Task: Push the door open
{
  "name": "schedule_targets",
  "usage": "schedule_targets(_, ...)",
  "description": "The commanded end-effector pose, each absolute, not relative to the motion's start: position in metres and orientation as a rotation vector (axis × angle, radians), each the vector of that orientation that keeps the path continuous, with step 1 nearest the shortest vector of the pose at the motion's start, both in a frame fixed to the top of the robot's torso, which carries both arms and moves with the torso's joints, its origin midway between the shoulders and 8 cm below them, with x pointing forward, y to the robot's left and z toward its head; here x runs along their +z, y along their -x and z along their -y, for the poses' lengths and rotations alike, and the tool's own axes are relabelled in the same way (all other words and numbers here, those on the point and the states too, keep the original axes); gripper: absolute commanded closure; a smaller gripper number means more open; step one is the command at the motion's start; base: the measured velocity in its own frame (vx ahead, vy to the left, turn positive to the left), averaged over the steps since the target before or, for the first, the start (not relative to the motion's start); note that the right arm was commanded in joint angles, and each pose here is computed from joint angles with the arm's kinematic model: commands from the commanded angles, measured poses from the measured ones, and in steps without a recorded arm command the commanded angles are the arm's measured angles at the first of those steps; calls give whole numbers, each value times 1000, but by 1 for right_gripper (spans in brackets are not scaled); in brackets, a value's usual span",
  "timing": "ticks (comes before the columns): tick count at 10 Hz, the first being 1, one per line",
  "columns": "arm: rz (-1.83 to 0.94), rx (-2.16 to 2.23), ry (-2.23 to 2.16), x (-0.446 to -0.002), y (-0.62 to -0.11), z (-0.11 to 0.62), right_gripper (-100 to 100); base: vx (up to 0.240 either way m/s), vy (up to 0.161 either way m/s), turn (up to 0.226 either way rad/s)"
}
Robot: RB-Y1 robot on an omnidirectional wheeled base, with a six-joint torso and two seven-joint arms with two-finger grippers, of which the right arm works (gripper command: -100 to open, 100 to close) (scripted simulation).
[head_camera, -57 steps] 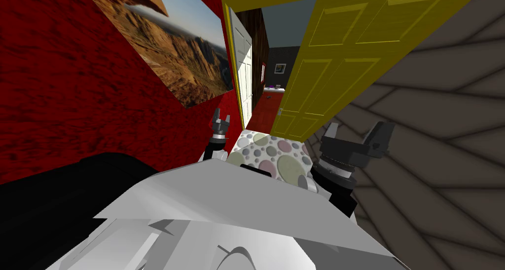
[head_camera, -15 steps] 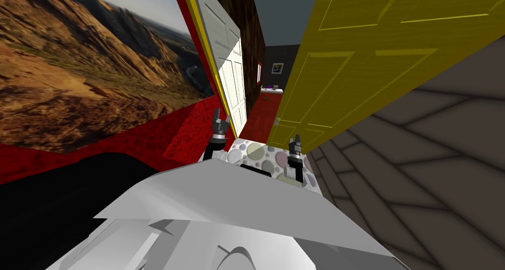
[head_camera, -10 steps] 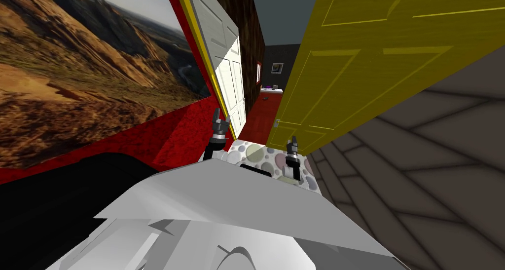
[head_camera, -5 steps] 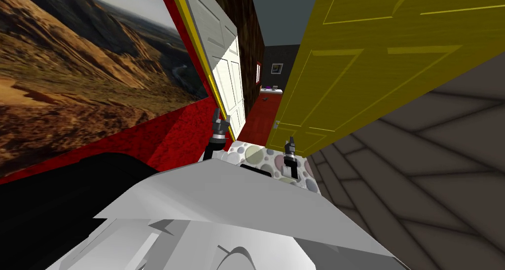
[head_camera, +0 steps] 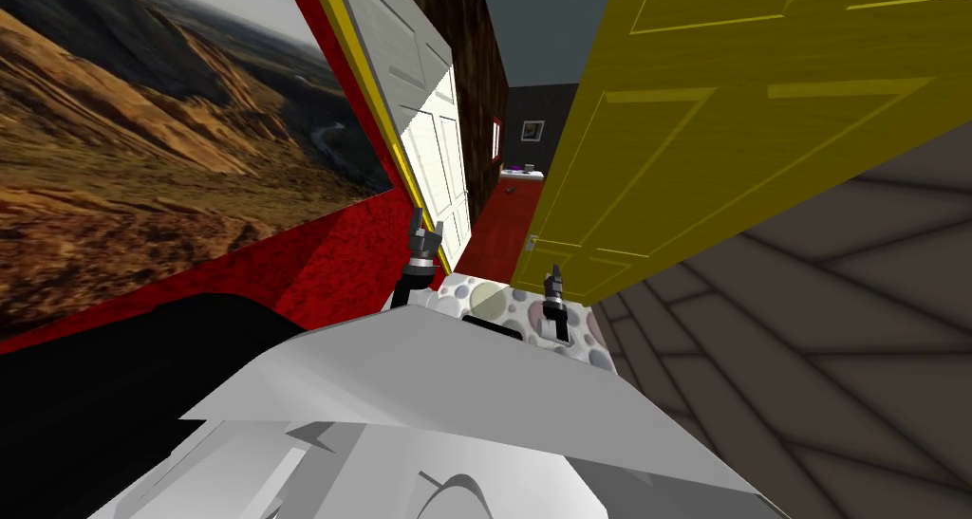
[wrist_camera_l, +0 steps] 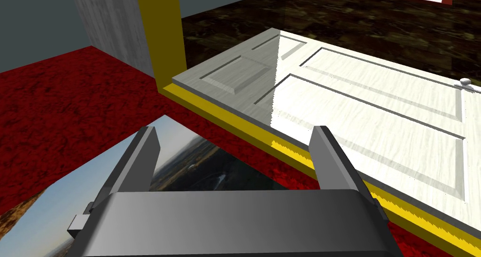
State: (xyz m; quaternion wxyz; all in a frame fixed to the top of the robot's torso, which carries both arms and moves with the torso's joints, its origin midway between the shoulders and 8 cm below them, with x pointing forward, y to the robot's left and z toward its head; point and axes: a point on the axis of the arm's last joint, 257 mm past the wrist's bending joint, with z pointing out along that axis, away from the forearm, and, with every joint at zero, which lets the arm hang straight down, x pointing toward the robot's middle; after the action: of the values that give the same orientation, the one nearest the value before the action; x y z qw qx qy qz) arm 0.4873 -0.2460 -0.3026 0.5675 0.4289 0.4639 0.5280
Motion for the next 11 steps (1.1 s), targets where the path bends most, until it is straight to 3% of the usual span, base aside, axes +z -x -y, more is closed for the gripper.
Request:
schedule_targets(1,-1104,1237,-1023,-311,-488,242,-100,99,-7,-7)
schedule_targets(11,-1192,1230,-1125,-365,-489,209,-100,103,-9,-6)
